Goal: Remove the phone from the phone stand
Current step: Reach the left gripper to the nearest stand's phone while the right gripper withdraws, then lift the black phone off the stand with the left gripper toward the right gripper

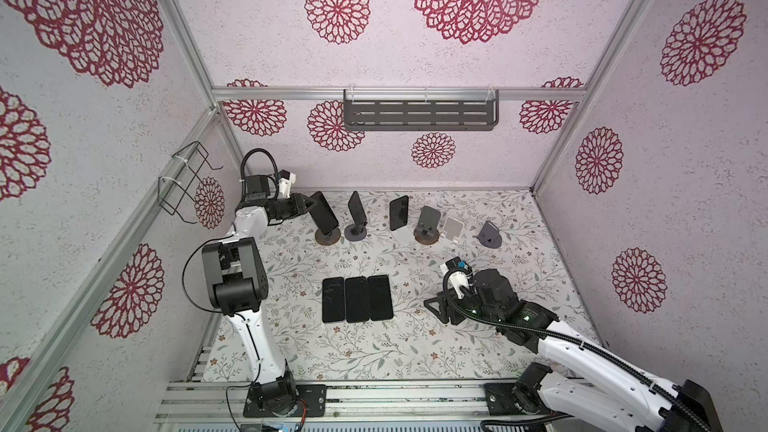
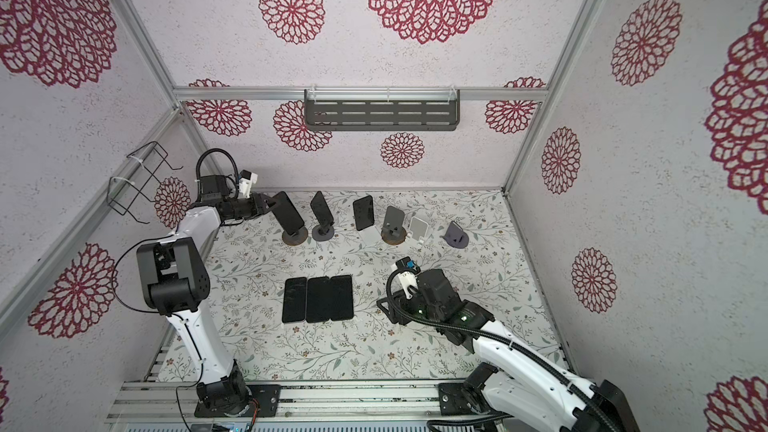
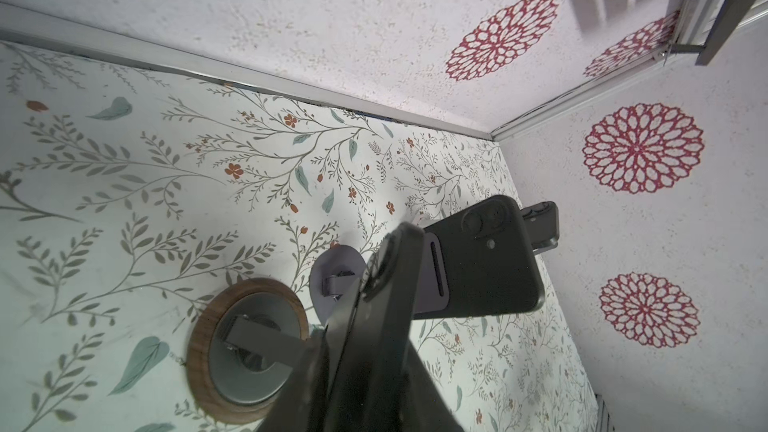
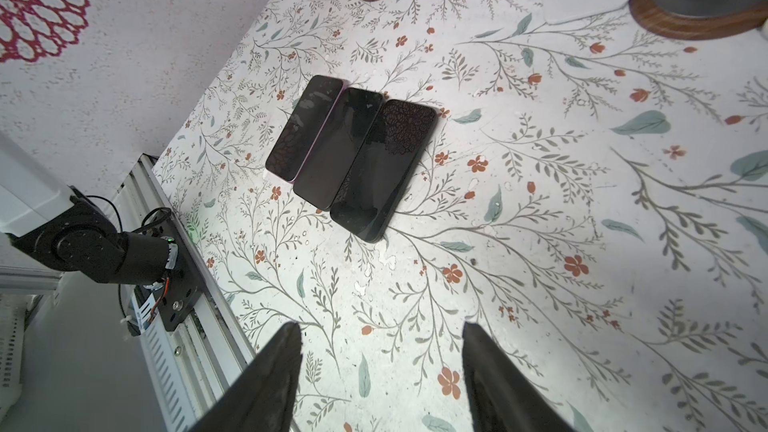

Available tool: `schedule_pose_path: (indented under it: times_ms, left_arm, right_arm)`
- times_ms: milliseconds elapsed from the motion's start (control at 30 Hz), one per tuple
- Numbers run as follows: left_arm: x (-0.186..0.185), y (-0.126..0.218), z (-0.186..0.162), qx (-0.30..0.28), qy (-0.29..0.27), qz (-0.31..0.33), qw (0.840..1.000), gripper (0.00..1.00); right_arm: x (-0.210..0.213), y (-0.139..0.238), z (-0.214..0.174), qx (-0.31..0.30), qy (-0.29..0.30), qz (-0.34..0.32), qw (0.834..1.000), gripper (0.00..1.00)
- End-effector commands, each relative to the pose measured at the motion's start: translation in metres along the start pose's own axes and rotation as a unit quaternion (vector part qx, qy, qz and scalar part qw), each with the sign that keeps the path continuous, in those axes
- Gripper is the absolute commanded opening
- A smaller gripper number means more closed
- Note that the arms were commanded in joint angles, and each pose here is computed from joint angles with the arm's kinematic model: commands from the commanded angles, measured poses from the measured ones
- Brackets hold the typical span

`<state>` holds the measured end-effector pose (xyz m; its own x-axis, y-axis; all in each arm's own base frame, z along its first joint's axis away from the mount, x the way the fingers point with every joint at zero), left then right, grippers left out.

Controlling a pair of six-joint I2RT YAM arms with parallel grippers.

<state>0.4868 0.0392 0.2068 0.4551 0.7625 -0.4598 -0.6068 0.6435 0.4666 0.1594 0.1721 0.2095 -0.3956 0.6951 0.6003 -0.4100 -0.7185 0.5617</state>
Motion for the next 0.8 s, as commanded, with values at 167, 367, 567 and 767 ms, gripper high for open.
schedule_pose_path:
  times_ms: [167, 367, 567, 767]
  left_arm:
    - [-0.008, 0.011, 0.020, -0.021, -0.033, -0.002, 0.999, 0.09]
    - [-0.023, 0.027, 0.041, -0.026, -0.047, -0.002, 0.999, 0.05]
    - [-0.054, 0.062, 0.069, -0.047, -0.057, 0.039, 0.997, 0.03]
    - [-0.098, 0.101, 0.083, -0.058, -0.035, 0.045, 0.997, 0.00]
  right_arm:
    - [0.000, 0.003, 0.005, -0.018, 0.014, -0.004, 1.000, 0.65]
    - [-0.001, 0.002, 0.005, -0.021, 0.014, -0.004, 1.000, 0.65]
    - [0.000, 0.005, 0.008, -0.033, 0.012, -0.010, 0.999, 0.65]
    - [-0.002, 0.006, 0.014, -0.026, 0.004, -0.057, 0.998, 0.65]
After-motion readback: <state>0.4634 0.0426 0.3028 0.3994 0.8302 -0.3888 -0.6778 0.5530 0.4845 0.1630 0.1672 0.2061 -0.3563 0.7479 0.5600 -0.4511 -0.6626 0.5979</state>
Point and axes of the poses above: each gripper's point midway between its finger pads, its own y axis back along the fingers, its own x axis along the line the jaws close on, z = x × y, the point moved 9 cm from there along y, back along the fingers, and after that the axes turned 14 degrees about -y, right-handed, at the moved point
